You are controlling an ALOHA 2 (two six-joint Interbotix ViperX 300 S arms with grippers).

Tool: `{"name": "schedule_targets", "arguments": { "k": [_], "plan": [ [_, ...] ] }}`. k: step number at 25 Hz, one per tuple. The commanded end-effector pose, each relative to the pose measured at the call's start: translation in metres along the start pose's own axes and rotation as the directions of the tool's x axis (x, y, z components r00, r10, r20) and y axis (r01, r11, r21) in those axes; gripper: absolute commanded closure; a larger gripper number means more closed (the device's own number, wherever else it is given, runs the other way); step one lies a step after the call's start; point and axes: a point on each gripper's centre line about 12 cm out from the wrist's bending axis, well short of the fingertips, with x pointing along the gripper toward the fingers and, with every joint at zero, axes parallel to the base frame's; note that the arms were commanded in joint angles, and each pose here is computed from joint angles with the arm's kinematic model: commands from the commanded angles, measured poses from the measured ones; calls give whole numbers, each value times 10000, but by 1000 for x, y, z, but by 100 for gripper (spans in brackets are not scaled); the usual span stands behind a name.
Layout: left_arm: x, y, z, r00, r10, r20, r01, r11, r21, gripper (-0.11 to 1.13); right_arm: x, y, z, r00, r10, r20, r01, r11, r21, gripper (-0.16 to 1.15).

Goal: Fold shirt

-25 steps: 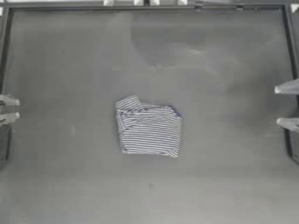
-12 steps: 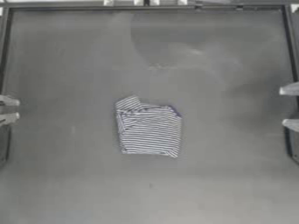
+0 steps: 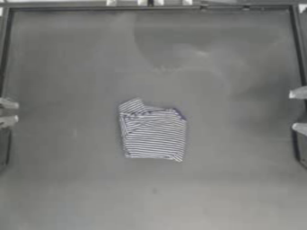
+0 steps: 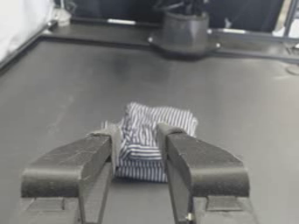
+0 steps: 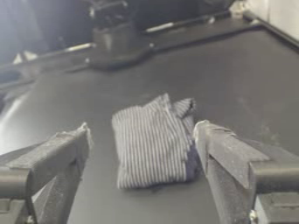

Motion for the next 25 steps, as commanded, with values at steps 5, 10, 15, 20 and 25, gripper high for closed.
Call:
{"name": "schedule_targets", "arguments": {
  "k": [5, 10, 15, 20, 25],
  "plan": [
    [-1, 0, 8, 10000, 32, 62, -33, 9999, 121, 32, 0, 0, 3, 10000, -32, -56, 32, 10000, -14, -2],
    [-1, 0, 6, 10000, 34, 31, -34, 9999, 151, 32, 0, 0, 1, 9998, -58, -207, 58, 10000, 1, -2],
    [0, 0, 1, 10000, 54, -76, -52, 9998, 209, 32, 0, 0, 1, 9997, -61, -222, 61, 10000, 0, -2],
    [1, 1, -1, 9999, 52, -137, -49, 9998, 193, 32, 0, 0, 0, 9997, -80, -234, 78, 9999, -74, -2],
    [2, 1, -7, 9996, 44, -275, -40, 9999, 132, 32, 1, -1, -2, 9996, -115, -274, 112, 9999, -102, -2]
  ]
}}
